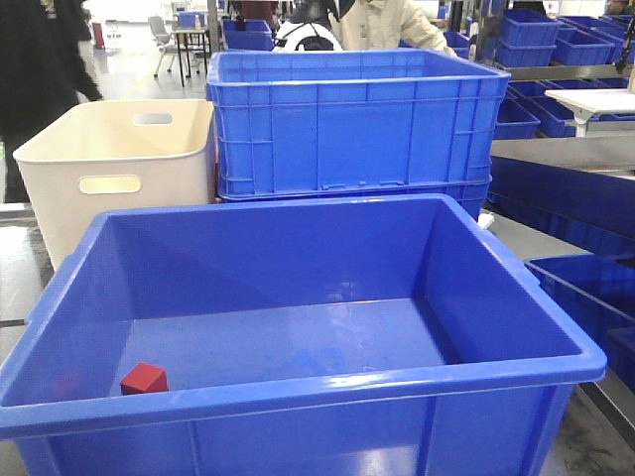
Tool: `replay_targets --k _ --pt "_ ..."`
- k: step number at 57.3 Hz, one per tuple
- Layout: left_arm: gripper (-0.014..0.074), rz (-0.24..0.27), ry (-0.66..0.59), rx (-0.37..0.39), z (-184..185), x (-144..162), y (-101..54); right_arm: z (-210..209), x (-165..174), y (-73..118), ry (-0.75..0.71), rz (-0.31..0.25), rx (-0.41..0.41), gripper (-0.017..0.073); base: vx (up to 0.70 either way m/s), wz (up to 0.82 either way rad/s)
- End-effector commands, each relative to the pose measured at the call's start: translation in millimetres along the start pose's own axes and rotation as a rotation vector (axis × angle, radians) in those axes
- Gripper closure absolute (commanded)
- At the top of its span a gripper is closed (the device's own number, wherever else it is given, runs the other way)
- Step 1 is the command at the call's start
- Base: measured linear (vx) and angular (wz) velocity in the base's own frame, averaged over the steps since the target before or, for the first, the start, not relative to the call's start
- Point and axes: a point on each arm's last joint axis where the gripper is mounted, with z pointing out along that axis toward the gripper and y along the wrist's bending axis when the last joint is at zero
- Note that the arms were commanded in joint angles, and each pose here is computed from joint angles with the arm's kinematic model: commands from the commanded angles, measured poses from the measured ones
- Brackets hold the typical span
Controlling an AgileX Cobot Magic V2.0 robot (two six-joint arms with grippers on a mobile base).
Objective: Pick red and yellow blocks into blue bin
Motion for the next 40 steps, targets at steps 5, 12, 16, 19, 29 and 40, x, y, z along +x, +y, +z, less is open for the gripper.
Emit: replay_targets --k 5,12,16,19,29,40 --pt "0.0591 -0.005 -0.1 -0.02 -1.9 -12.6 2.2 -0.6 -4.3 -0.3 -0.075 -0.025 0.007 0.057 0.0 0.0" --pt "0.0591 -0.005 -0.1 -0.02 -1.9 -12.6 2.2 -0.6 -4.2 -0.4 -0.074 -0.025 0.008 0.057 0.0 0.0" --pt "0.0591 -0.005 -0.1 -0.02 -1.9 -12.6 2.2 -0.6 -4.2 -0.4 -0.074 -0.025 0.008 0.057 0.0 0.0" --pt "0.0591 -0.005 -0.1 -0.02 -1.9 -12.6 2.2 -0.6 -4.2 -0.4 -0.074 -0.025 0.008 0.057 0.0 0.0" --pt "0.0591 -0.005 -0.1 -0.02 -1.9 -12.6 2.2 -0.6 -4.0 -0.4 -0.072 -0.025 0.008 0.057 0.0 0.0" --pt "0.0591 -0.005 -0.1 -0.02 -1.9 -12.6 2.2 -0.6 -4.0 -0.4 -0.072 -0.025 0.008 0.057 0.0 0.0"
